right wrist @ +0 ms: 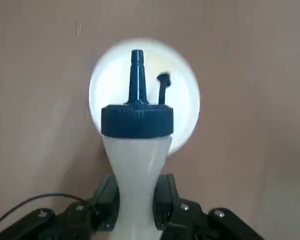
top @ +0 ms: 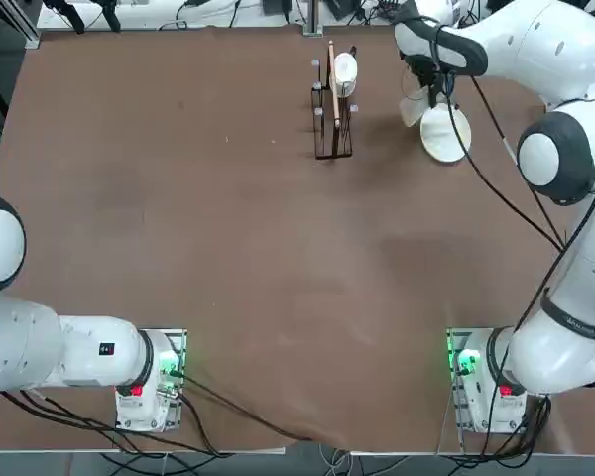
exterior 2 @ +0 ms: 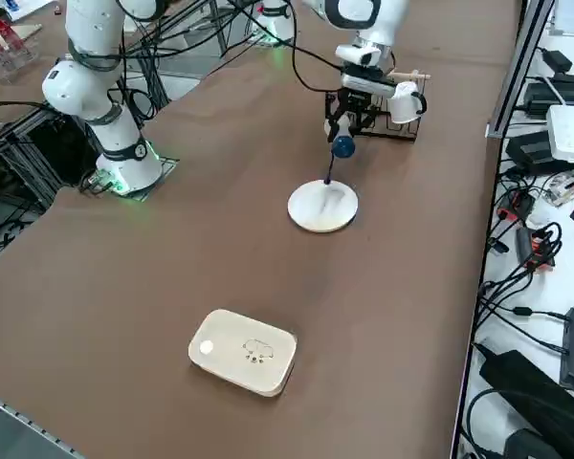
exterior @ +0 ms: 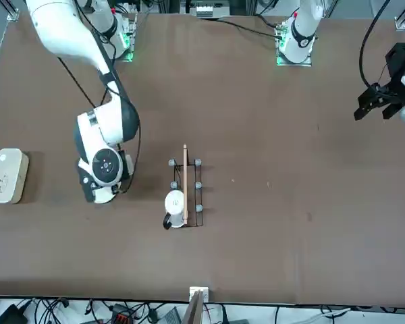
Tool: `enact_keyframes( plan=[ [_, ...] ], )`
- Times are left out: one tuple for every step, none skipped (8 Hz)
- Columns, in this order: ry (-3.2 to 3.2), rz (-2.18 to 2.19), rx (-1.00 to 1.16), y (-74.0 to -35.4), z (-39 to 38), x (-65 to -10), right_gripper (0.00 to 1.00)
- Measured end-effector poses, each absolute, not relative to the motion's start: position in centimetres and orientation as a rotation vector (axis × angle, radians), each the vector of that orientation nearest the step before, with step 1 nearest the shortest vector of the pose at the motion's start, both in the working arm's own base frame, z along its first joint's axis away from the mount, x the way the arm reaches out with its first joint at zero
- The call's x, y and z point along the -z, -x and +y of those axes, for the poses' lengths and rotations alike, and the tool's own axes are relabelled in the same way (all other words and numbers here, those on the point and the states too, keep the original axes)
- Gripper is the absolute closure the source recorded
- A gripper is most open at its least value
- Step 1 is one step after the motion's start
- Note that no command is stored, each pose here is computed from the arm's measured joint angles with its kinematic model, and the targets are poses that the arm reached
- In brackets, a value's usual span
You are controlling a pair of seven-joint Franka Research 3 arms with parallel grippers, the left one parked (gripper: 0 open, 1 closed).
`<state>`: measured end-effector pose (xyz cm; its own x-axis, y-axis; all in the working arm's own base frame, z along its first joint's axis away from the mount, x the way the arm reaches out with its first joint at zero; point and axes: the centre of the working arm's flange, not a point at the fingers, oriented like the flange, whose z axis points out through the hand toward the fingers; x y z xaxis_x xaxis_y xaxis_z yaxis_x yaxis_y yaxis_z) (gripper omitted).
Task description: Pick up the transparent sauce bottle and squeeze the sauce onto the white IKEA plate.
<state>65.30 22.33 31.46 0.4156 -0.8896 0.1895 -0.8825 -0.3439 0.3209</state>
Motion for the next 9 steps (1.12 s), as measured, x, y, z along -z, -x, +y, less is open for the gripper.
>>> enact_keyframes(
  plan=[
    [-2.323,-1.574,0.119,-65.2,22.7,-31.4,0.63],
    [-2.333,-1.636,0.223,-65.3,22.3,-31.4,0.63],
    [-2.340,-1.695,0.311,-65.6,21.7,-31.4,0.63],
    [-2.338,-1.737,0.376,-65.8,21.1,-31.2,0.63],
    [-2.323,-1.770,0.442,-65.9,20.6,-30.5,0.63],
    [-2.304,-1.789,0.498,-65.8,20.1,-29.3,0.63],
    [-2.287,-1.788,0.537,-65.6,19.8,-27.7,0.63],
    [-2.277,-1.774,0.563,-65.4,19.8,-26.2,0.63],
    [-2.277,-1.756,0.587,-65.3,19.8,-25.1,0.63]
  ],
)
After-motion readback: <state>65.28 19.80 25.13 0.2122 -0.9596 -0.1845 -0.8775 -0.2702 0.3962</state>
